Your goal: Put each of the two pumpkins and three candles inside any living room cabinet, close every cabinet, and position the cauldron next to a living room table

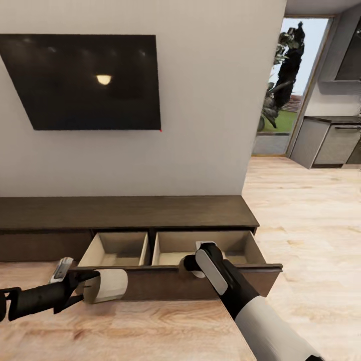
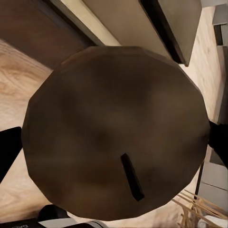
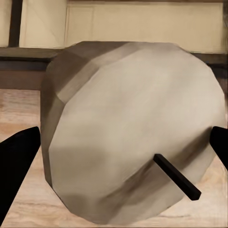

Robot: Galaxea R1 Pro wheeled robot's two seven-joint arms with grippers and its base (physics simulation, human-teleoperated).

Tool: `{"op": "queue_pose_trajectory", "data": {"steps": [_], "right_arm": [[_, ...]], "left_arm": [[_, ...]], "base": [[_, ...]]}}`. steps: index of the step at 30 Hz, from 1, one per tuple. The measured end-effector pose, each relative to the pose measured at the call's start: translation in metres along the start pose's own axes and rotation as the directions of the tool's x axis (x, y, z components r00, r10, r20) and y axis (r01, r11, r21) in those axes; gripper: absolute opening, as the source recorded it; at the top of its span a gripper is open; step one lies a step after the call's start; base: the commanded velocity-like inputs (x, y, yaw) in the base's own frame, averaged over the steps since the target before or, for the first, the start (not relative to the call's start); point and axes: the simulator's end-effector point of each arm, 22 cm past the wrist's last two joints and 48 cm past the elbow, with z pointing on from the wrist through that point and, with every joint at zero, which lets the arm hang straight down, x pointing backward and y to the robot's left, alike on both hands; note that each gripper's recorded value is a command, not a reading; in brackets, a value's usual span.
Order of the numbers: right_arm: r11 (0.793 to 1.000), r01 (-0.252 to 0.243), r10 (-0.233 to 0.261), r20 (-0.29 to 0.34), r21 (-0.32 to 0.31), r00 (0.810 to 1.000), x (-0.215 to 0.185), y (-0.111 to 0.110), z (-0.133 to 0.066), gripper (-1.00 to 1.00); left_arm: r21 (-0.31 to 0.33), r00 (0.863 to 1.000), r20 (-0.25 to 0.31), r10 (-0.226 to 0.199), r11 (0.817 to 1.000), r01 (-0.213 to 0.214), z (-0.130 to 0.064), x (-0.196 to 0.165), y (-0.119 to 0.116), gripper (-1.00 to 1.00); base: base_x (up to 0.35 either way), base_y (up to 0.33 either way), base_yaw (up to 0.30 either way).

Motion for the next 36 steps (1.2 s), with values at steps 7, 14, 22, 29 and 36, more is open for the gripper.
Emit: {"op": "queue_pose_trajectory", "data": {"steps": [7,14,22,29,36], "right_arm": [[0.998,0.019,-0.018,0.022,-0.062,1.0,-0.008,0.017,-0.009,-1.0],[0.998,0.015,-0.013,0.02,-0.067,1.0,-0.008,0.017,-0.009,-1.0],[0.998,0.013,-0.012,0.017,-0.067,1.0,-0.007,0.017,-0.009,-1.0],[0.998,0.012,-0.011,0.016,-0.066,1.0,-0.007,0.016,-0.008,-1.0],[0.998,0.013,-0.012,0.016,-0.064,1.0,-0.007,0.016,-0.008,-1.0]], "left_arm": [[0.001,1.0,0.0,-0.001,1.0,0.001,0.0,0.0,0.0,-1.0],[0.001,1.0,-0.002,-0.001,1.0,0.001,0.001,0.001,0.0,-1.0],[0.002,1.0,-0.001,-0.001,1.0,0.001,0.001,0.001,0.0,-1.0],[0.0,1.0,-0.002,0.0,1.0,0.0,0.001,0.001,0.0,-1.0],[0.001,1.0,-0.001,-0.001,1.0,0.001,0.001,0.001,0.0,-1.0]], "base": [[0.229,-0.244,-0.007],[0.207,-0.264,0.0],[0.186,-0.272,0.0],[0.158,-0.282,0.0],[0.161,-0.285,0.0]]}}
